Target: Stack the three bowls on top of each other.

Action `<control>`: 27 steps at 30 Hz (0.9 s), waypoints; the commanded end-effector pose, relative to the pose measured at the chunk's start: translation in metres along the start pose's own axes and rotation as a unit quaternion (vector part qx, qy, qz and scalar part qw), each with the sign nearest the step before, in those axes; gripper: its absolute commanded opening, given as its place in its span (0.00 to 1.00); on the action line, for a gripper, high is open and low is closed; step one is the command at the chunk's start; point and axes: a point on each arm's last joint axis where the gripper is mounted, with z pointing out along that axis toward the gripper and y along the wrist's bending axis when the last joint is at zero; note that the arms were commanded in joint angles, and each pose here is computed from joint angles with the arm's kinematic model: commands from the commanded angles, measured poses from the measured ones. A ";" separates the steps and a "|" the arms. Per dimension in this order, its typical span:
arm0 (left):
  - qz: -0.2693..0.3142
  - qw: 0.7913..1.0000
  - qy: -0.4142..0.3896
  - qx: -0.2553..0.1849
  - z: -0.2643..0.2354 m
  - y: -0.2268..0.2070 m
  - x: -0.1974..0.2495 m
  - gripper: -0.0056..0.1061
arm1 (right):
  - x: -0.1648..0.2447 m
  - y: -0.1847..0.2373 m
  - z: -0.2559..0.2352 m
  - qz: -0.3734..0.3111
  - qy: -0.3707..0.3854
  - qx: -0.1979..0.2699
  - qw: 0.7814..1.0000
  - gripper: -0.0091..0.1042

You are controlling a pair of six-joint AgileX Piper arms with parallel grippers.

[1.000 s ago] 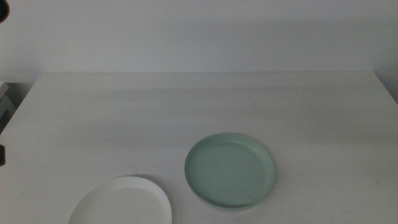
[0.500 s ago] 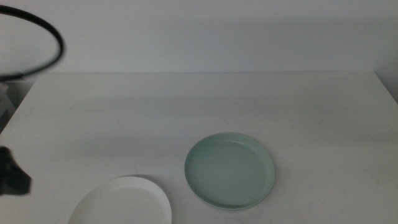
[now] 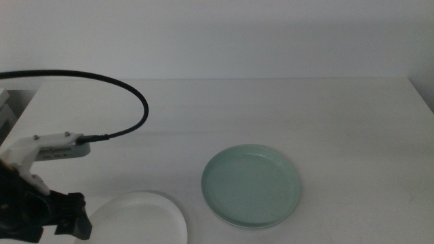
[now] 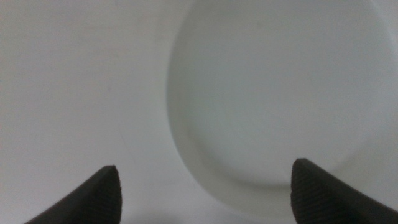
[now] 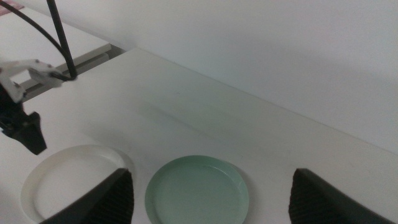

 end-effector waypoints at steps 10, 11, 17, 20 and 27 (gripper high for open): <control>-0.018 1.000 0.017 0.003 0.039 0.007 -0.024 0.85 | -0.013 -0.001 -0.003 -0.002 -0.045 0.007 0.999 0.65; -0.020 1.000 0.024 0.004 0.043 0.008 -0.025 0.85 | -0.013 -0.001 -0.003 -0.002 -0.045 0.007 0.999 0.65; -0.023 0.998 0.065 0.012 0.063 0.011 -0.027 0.84 | -0.013 -0.001 -0.003 -0.002 -0.045 0.007 0.999 0.65; -0.025 0.997 0.076 0.015 0.069 0.012 -0.027 0.78 | -0.013 -0.001 -0.003 -0.002 -0.045 0.007 0.999 0.65; -0.024 0.996 0.081 0.013 0.071 0.012 -0.027 0.34 | -0.013 -0.001 -0.003 -0.002 -0.045 0.007 0.999 0.65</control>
